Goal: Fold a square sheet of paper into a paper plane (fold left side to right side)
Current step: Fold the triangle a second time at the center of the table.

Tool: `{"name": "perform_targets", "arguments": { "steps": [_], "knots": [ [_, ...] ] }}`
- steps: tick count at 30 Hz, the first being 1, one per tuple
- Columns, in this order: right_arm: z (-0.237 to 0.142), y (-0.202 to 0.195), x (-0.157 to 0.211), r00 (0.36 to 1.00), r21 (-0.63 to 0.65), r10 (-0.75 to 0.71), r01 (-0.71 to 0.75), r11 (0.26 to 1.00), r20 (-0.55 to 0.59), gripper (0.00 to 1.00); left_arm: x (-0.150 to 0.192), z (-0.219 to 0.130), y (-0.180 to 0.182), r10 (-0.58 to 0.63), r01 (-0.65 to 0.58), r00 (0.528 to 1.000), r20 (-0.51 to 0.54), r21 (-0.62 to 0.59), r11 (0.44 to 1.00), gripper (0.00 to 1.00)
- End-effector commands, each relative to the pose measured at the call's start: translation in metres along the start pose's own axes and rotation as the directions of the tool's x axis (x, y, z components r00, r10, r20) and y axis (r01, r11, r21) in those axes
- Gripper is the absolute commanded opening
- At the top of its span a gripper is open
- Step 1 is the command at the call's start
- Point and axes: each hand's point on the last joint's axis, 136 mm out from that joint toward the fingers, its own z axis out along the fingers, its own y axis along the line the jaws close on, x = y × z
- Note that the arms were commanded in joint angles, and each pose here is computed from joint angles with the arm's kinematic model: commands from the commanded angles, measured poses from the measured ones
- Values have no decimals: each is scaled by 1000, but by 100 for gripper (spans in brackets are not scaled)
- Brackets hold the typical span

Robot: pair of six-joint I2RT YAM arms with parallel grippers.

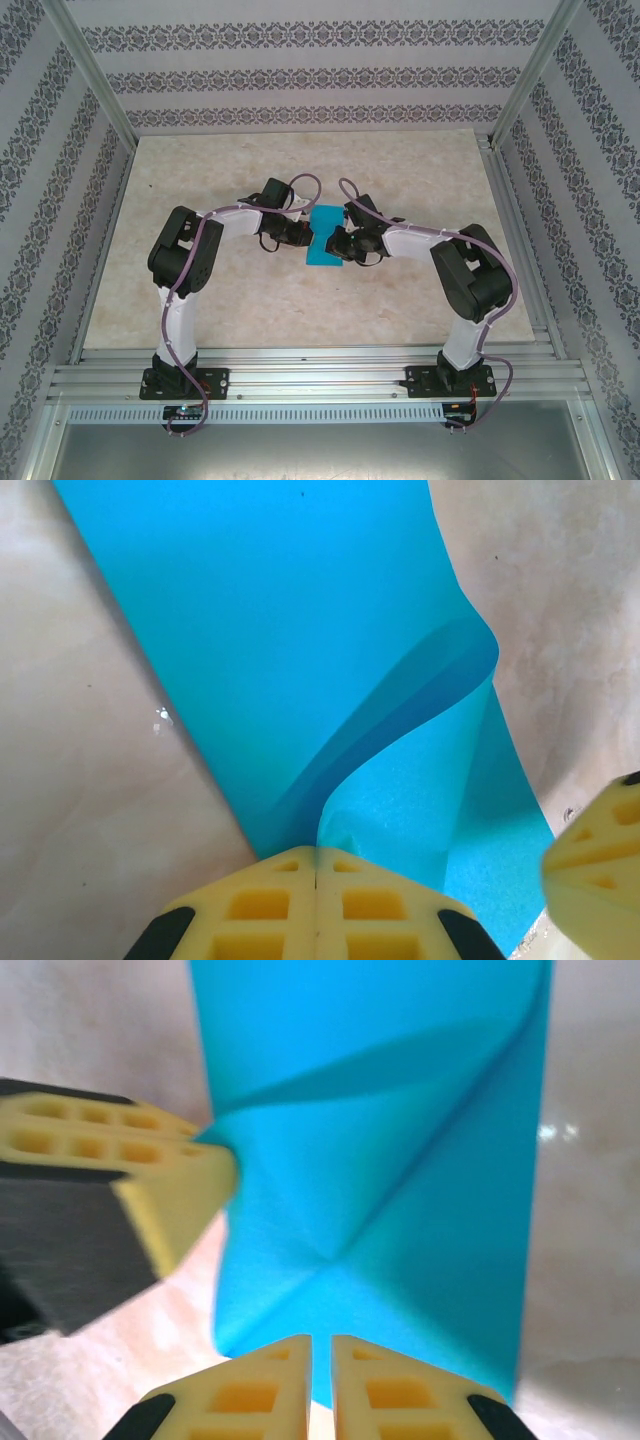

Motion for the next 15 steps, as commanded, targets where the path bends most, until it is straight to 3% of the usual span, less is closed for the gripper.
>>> {"name": "perform_targets", "arguments": {
  "steps": [1, 15],
  "knots": [
    [-10, 24, -23, 998, -53, -33, 36, 998, 57, 13, 12, 11, 6, 12, -13, 999, -50, -26, 1000, 3],
    [30, 14, -35, 999, -38, 9, -8, 999, 41, 13, 11, 12, 5, 19, -21, 998, -58, -30, 999, 3]
  ]
}}
